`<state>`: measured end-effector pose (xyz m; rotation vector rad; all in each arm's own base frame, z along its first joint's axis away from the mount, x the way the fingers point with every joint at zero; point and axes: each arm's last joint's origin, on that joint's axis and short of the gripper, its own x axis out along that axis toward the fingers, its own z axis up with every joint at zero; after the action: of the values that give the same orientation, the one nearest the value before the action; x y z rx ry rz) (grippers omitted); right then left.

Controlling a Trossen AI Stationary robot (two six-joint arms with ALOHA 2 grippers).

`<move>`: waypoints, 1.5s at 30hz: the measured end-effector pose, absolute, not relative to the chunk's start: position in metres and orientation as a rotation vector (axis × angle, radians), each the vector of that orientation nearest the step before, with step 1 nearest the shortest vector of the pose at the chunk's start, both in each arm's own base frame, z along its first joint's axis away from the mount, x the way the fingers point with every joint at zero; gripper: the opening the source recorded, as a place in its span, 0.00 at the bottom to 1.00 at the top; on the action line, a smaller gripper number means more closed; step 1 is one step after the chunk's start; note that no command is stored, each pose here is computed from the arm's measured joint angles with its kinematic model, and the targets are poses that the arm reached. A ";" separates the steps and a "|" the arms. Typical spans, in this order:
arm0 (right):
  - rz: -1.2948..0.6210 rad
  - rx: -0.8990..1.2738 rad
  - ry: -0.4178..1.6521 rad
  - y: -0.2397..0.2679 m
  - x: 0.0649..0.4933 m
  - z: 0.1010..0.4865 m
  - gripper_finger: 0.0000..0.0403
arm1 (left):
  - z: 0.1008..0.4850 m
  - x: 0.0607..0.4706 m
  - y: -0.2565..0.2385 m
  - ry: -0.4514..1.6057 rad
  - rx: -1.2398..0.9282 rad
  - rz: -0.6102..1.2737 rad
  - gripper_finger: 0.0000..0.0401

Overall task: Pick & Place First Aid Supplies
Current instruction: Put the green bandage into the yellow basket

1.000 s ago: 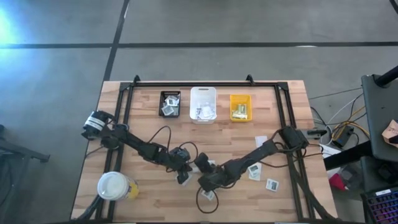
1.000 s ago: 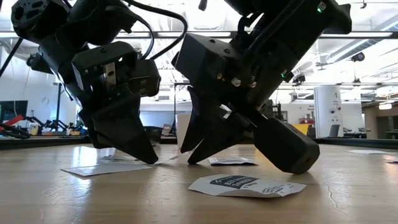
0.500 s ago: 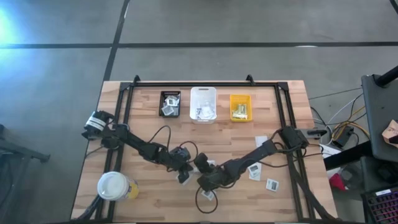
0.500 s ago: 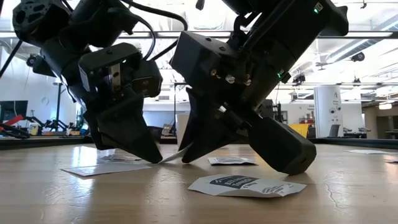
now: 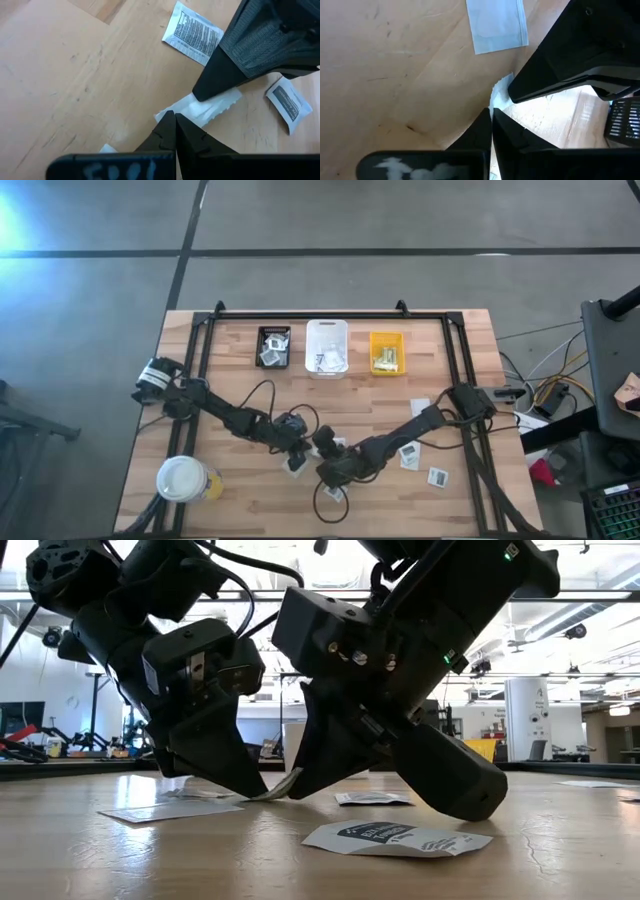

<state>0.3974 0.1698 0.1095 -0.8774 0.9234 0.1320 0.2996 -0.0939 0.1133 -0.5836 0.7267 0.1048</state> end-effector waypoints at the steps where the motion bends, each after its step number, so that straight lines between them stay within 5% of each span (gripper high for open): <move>1: 0.133 -0.879 0.923 0.170 0.397 0.109 0.02 | 0.113 0.300 -0.094 0.726 -0.584 0.105 0.00; 7: 0.157 -0.859 0.917 0.174 0.396 0.109 0.02 | 0.113 0.300 -0.093 0.723 -0.580 0.115 0.05; 20: 0.147 -0.821 0.910 0.176 0.396 0.110 0.02 | 0.114 0.300 -0.093 0.713 -0.581 0.118 0.31; 31: 0.146 -0.826 0.887 0.177 0.398 0.112 0.03 | 0.111 0.297 -0.092 0.757 -0.669 0.184 0.17; 45: 0.137 -0.779 0.875 0.175 0.400 0.112 0.27 | 0.108 0.295 -0.093 0.787 -0.792 0.245 0.01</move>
<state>0.3999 0.1750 0.1123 -0.7786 0.8753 0.1375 0.2945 -0.0933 0.1079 -0.7921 0.7867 0.2446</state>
